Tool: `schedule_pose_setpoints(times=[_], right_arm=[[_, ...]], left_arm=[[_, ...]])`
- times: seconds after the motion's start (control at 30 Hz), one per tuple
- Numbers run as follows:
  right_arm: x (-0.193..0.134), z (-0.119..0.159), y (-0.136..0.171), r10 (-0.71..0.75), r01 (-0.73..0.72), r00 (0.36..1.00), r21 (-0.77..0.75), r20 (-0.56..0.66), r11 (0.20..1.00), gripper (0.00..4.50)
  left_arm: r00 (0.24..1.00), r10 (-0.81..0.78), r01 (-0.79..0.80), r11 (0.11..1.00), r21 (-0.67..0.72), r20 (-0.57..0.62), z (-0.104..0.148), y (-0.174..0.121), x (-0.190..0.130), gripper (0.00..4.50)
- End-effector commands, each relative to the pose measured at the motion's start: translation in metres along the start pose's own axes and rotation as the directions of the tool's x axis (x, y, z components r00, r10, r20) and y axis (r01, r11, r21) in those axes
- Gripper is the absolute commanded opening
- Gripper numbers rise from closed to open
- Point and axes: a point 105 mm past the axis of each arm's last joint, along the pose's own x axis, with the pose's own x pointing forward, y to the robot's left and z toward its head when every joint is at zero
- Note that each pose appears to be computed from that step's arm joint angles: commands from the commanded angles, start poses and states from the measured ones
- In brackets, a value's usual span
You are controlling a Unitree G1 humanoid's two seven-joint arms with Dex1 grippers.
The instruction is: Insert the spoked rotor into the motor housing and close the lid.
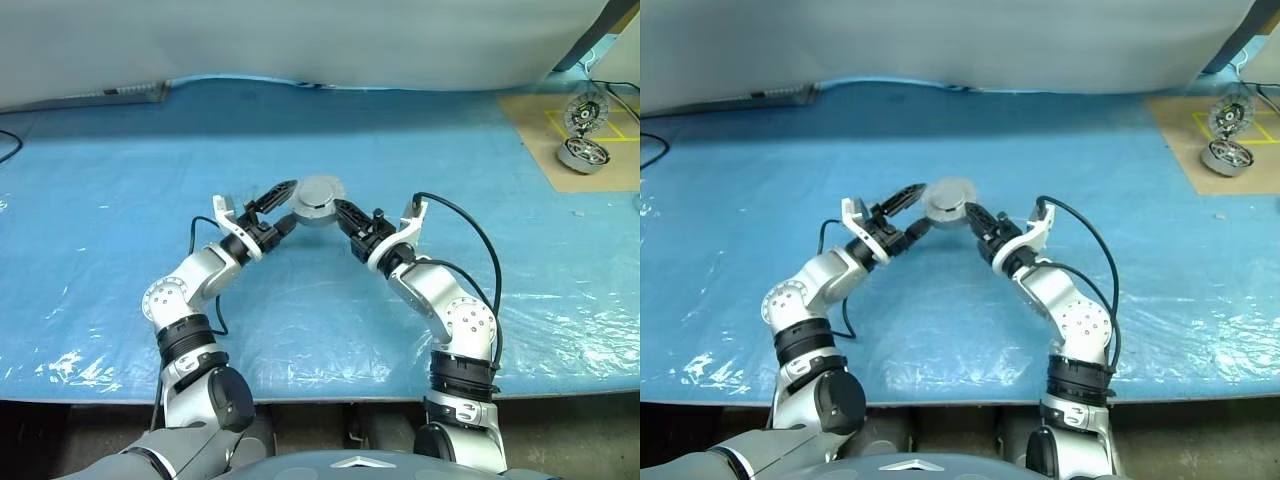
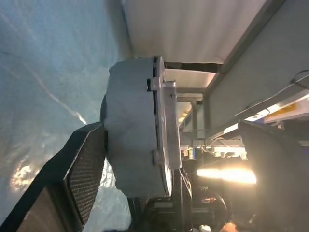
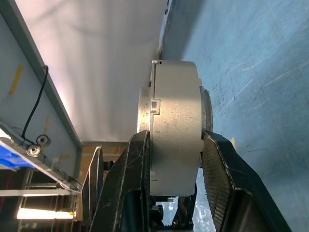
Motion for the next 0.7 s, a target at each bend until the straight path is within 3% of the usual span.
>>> schedule_pose_setpoints(times=[0.03, 0.63, 0.7], right_arm=[[-0.003, -0.003, 0.036, 0.139, -0.139, 0.99, -0.018, -0.018, 0.99, 1.13], [-0.004, -0.016, 0.046, 0.163, -0.164, 0.984, 0.001, -0.073, 0.987, 1.13], [-0.004, -0.016, 0.045, 0.161, -0.162, 0.984, 0.002, -0.073, 0.987, 1.13]], left_arm=[[1.0, -0.017, 0.017, 1.0, -0.012, 0.011, -0.001, -0.003, -0.001, 4.5], [0.998, -0.051, 0.05, 0.997, -0.062, -0.021, -0.004, 0.004, 0.0, 4.5], [0.999, -0.037, 0.035, 0.997, -0.069, -0.029, -0.005, 0.007, -0.001, 4.12]])
